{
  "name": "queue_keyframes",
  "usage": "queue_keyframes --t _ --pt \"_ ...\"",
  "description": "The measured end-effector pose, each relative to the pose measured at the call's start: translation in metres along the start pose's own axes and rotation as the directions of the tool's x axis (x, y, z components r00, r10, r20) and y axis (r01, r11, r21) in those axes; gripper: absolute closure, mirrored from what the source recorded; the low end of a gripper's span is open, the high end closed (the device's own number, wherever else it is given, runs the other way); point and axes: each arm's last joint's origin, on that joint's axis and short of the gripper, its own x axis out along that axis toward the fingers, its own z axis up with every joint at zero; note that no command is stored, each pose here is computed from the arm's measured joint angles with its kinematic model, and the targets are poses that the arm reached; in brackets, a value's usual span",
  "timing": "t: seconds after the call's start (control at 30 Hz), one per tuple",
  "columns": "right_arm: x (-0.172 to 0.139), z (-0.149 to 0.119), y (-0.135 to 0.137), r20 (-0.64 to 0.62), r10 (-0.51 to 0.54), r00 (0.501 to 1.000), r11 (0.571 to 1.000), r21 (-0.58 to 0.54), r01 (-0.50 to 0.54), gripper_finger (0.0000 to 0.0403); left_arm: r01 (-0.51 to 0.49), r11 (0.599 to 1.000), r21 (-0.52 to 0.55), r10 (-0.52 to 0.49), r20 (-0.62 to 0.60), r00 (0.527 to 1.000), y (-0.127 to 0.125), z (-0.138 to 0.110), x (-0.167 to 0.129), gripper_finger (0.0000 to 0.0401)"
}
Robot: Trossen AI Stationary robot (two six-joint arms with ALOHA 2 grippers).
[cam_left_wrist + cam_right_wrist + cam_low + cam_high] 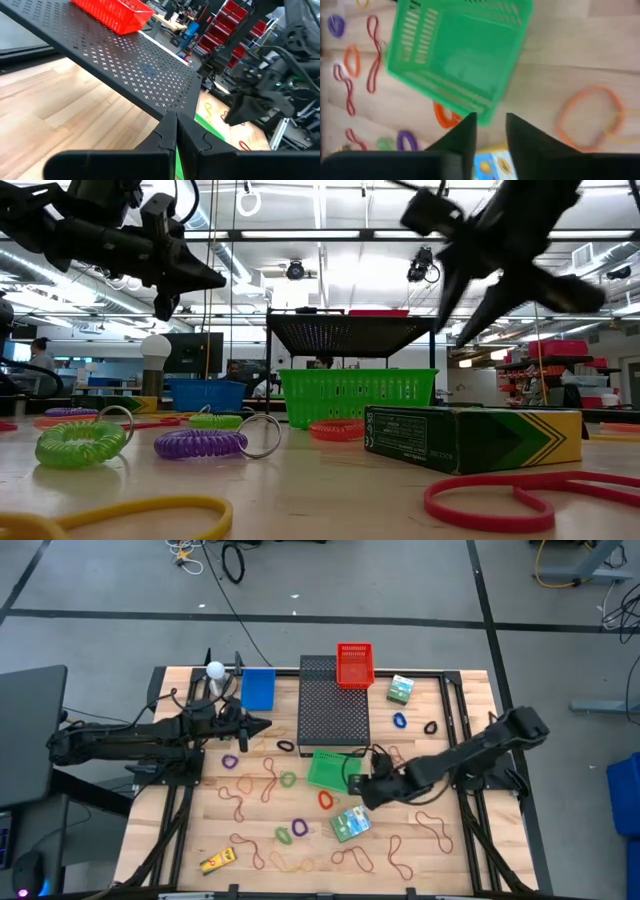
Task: Pick & Place Office Desk Supplies
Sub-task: Put the green bin on the shelf
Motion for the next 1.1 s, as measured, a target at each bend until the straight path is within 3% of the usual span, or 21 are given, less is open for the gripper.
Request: queue_keyframes --t 0.13,0.27,0.4,0.6,0.7,0.83,0.97,1.1 --pt "0.016 0.012 0.006 -0.011 -0.006 1.000 1.000 0.006 0.006 0.0237 0.001 1.000 0.002 -0.001 -0.001 1.000 0.000 0.000 0.000 0.0394" --pt "0.034 0.021 0.001 -0.049 -0.102 0.994 0.995 0.012 0.103 0.0236 -0.027 1.000 -0.003 0.027 0.013 1.000 0.001 0.000 0.000 0.0394" --pt "0.042 0.026 0.001 -0.043 -0.111 0.993 0.994 -0.020 0.110 0.0273 -0.052 0.998 0.021 0.052 -0.010 0.999 0.003 -0.002 0.000 0.0394" --pt "0.040 0.021 0.002 -0.030 -0.099 0.995 0.985 -0.143 0.093 0.0383 -0.106 0.994 0.039 0.108 -0.055 0.993 0.006 -0.007 -0.001 0.0394" --pt "0.033 0.013 0.004 -0.063 -0.079 0.995 0.973 -0.221 0.064 0.0383 -0.123 0.991 0.044 0.126 -0.070 0.990 0.008 -0.009 -0.001 0.0394" --pt "0.012 0.003 0.020 -0.084 -0.008 0.996 0.947 -0.321 -0.019 0.0387 -0.138 0.989 0.048 0.142 -0.075 0.987 0.008 -0.010 -0.001 0.0394" --pt "-0.013 0.001 0.051 -0.085 0.099 0.991 0.880 -0.458 -0.127 0.0393 -0.126 0.990 0.061 0.131 -0.102 0.986 0.009 -0.012 -0.001 0.0394" --pt "-0.007 0.008 0.084 -0.057 0.138 0.989 0.819 -0.555 -0.146 0.0393 -0.099 0.992 0.082 0.110 -0.132 0.985 0.009 -0.014 -0.001 0.0394"
